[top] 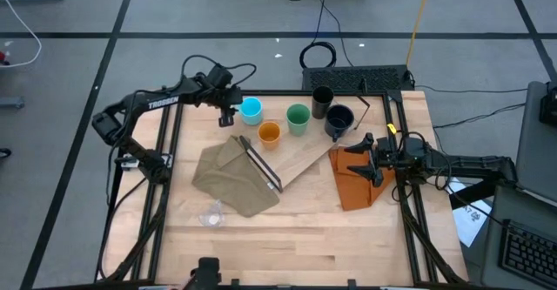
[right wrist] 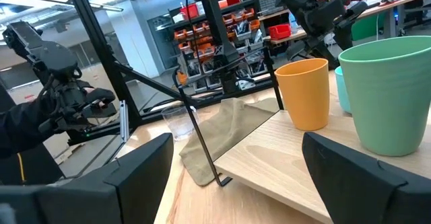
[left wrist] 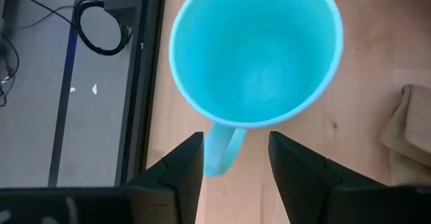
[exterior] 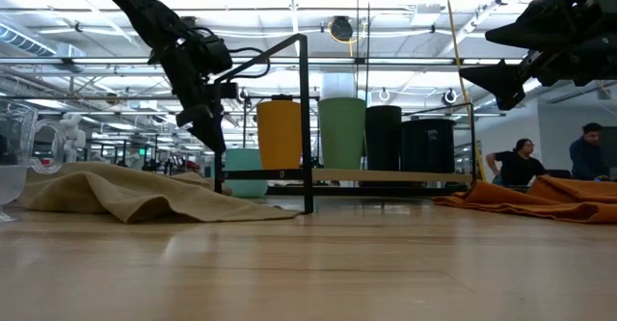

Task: Stack small to large cups/mugs on shelf
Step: Put the light blue mug on the shelf

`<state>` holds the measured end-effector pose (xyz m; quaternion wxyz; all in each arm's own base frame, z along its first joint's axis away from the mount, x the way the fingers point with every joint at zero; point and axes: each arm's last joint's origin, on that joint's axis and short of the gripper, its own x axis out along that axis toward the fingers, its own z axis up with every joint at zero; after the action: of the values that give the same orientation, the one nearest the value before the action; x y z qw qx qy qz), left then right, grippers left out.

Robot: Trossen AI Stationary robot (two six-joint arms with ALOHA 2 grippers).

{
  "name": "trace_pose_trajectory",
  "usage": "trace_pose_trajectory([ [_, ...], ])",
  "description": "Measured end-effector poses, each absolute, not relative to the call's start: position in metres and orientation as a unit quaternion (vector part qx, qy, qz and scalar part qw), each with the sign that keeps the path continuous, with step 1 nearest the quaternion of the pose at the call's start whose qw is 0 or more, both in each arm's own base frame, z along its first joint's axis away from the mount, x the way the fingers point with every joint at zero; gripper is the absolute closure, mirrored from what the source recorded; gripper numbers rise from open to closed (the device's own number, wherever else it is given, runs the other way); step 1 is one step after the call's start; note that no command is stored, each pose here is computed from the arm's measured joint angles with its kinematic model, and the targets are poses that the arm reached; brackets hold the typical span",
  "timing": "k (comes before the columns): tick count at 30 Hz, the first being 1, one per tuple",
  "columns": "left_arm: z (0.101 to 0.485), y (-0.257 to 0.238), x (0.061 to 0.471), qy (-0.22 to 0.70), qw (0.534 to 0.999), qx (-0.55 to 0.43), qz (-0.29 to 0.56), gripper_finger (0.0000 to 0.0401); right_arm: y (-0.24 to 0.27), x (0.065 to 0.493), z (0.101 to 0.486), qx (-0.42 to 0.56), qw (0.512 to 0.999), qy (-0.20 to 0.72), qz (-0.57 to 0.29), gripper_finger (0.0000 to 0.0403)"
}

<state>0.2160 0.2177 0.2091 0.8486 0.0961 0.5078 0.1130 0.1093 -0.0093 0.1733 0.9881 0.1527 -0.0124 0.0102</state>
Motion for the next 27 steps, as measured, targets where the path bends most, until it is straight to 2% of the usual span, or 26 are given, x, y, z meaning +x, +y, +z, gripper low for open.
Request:
trace_pose_trajectory([
  [12, 0.205, 0.231, 0.209, 0.49, 0.861, 0.079, 0.113, 0.0233, -0.009, 0.109, 0.173, 0.149, 0.989, -0.013, 0.01, 0.008],
  [20, 0.185, 0.237, 0.213, 0.513, 0.849, 0.065, 0.11, 0.0233, -0.009, 0.109, 0.173, 0.15, 0.989, -0.013, 0.01, 0.008],
  [27, 0.183, 0.239, 0.212, 0.514, 0.848, 0.062, 0.113, 0.0233, -0.009, 0.109, 0.173, 0.15, 0.988, -0.013, 0.01, 0.008],
])
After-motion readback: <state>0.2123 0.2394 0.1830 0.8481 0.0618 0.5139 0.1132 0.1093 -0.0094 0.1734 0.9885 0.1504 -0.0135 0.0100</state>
